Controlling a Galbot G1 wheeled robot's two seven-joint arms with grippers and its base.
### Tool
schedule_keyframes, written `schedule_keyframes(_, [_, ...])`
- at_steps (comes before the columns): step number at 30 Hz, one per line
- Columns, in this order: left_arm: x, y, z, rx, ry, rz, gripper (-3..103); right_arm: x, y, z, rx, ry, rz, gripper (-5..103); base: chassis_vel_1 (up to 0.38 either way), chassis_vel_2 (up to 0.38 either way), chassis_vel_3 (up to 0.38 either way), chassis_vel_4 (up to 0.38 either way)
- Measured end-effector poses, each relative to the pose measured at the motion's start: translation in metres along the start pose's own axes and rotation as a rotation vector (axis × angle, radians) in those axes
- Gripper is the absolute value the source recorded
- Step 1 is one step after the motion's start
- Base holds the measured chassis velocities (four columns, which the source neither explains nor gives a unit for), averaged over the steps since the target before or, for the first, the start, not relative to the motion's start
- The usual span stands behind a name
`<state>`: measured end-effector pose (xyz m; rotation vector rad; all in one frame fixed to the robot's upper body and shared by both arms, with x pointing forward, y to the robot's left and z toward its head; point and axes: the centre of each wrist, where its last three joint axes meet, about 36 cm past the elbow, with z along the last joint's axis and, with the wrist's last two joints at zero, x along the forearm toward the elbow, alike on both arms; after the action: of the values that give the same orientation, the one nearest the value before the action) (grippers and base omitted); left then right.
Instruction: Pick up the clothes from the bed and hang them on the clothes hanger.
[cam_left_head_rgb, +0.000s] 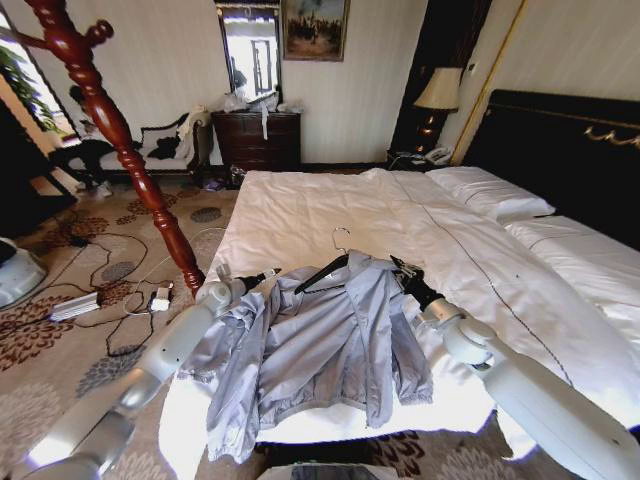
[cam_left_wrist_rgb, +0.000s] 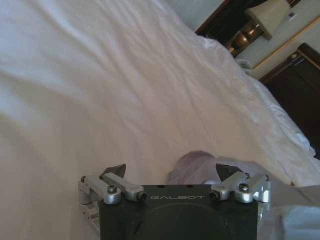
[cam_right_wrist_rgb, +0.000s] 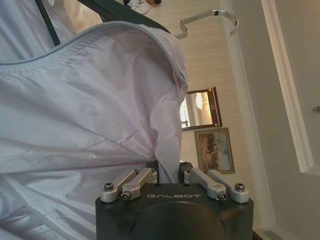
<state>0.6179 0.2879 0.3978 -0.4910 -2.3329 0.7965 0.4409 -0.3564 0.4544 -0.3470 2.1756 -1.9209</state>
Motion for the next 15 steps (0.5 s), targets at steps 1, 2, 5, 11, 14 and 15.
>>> schedule_keyframes(1, [0.000,0.000,0.000,0.000,0.000,0.000,100,0.000,0.000,0.000,0.000,0.000,0.000,17,0.000,0.000,0.000,0.000])
schedule_keyframes(2, [-0.004,0.001,0.004,0.005,0.007,-0.005,100,0.000,0.000,0.000,0.001,0.000,-0.002,17,0.000,0.000,0.000,0.000])
schedule_keyframes(5, [-0.011,0.005,0.010,0.010,0.012,-0.017,100,0.001,0.001,0.001,0.003,0.000,-0.005,17,0.000,0.000,0.000,0.000])
schedule_keyframes(11, [-0.020,0.005,0.010,0.020,0.003,-0.020,100,0.002,0.002,0.001,0.003,0.000,-0.007,17,0.000,0.000,0.000,0.000])
schedule_keyframes(14, [-0.025,0.002,0.014,0.008,0.017,-0.015,100,0.001,0.001,0.000,0.001,-0.002,-0.004,17,0.000,0.000,0.000,0.000])
schedule_keyframes(15, [-0.026,0.001,0.016,0.005,0.021,-0.013,100,0.000,0.001,0.000,0.001,-0.002,-0.004,17,0.000,0.000,0.000,0.000])
